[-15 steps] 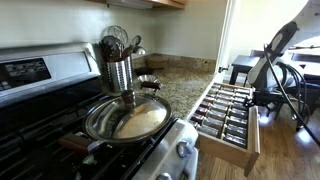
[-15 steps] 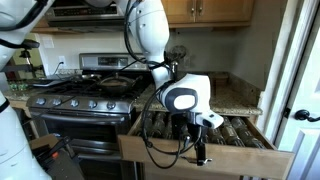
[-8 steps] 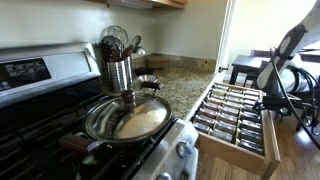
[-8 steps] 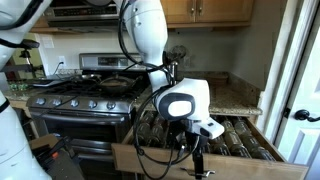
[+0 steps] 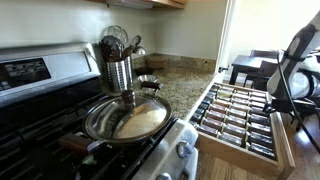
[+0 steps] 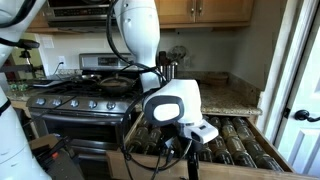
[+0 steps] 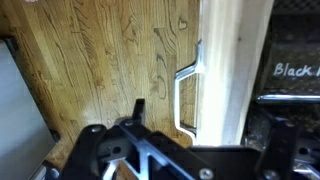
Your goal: Open the first top drawer
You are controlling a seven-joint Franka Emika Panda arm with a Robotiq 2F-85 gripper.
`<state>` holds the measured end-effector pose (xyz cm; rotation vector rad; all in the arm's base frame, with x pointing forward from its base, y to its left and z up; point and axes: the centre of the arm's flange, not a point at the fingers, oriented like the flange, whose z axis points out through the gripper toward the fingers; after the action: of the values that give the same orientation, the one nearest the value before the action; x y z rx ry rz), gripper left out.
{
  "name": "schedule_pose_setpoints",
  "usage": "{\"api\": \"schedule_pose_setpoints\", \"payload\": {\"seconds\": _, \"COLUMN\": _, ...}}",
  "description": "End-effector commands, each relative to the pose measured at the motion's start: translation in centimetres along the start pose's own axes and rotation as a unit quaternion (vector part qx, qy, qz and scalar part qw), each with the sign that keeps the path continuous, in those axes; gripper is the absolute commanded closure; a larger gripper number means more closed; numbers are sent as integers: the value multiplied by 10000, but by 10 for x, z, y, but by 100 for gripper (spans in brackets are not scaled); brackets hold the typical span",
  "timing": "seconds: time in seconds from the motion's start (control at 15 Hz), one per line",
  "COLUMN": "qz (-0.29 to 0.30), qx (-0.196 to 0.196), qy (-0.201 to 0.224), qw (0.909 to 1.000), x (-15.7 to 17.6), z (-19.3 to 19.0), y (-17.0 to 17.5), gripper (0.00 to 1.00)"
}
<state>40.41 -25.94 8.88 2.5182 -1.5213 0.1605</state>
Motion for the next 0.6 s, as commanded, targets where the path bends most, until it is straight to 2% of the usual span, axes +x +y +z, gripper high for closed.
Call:
{"api": "schedule_pose_setpoints", "payload": {"seconds": 0.0, "qz": 95, "qx": 427, "qy": 150, "qw": 9989, "x": -16, "z": -51, "y": 14, "gripper": 0}}
{"api": "schedule_pose_setpoints", "payload": {"seconds": 0.53, "qz": 16, "qx": 1124, "qy": 314, "qw": 9932, "x": -4, "z": -132, "y": 20, "gripper": 0}}
